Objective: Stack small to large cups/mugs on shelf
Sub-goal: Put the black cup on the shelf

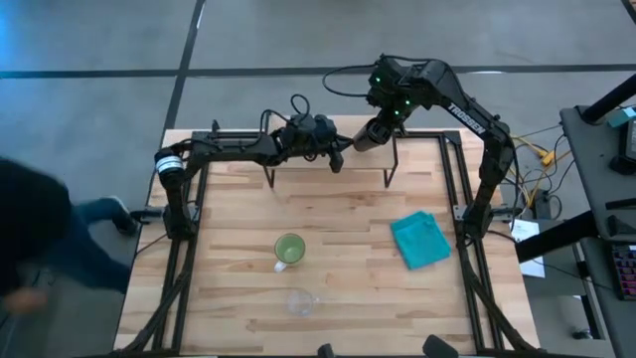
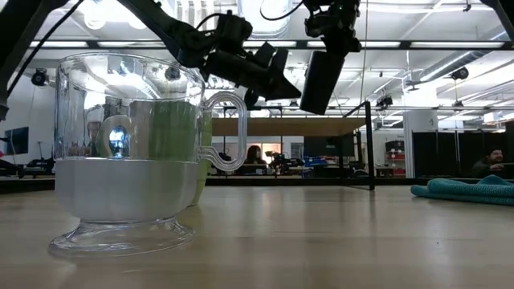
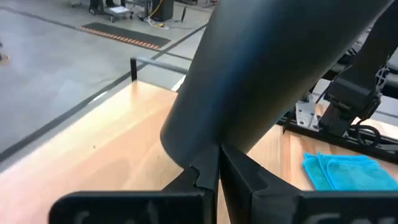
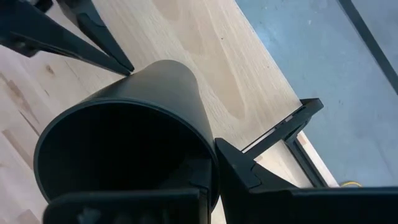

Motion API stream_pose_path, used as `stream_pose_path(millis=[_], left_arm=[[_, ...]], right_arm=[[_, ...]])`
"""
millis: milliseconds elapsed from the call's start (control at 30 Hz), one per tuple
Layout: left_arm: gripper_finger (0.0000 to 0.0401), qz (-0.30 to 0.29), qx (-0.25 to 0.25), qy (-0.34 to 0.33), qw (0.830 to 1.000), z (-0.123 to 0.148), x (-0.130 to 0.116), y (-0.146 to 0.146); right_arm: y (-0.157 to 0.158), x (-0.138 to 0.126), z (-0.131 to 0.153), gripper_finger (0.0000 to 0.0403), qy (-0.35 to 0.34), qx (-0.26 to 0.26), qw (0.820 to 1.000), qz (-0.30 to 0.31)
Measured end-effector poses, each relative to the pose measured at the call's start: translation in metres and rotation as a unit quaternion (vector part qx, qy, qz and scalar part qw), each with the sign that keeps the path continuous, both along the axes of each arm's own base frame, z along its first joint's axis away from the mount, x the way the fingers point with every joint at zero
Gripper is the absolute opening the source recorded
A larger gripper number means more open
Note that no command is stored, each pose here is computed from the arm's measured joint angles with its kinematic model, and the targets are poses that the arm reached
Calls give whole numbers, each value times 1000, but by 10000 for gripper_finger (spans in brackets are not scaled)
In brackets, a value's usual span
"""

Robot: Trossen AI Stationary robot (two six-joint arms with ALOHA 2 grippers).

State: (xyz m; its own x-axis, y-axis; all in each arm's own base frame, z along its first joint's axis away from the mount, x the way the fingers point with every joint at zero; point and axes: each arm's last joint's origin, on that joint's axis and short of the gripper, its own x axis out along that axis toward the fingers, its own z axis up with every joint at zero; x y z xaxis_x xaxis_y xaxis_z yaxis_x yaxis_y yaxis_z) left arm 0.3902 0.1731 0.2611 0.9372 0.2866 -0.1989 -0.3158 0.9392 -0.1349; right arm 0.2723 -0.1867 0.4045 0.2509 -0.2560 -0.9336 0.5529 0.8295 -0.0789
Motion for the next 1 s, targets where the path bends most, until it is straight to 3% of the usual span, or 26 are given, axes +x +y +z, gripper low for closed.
stream_pose_path(millis=[433, 1000], left_arm=[[0, 31, -17, -14, 999, 4, -6, 19], [0, 16, -33, -11, 999, -2, -1, 19]], right_arm=[[0, 0, 0, 9, -3, 2, 1000, -9], [0, 1, 0, 9, -7, 0, 1000, -8]])
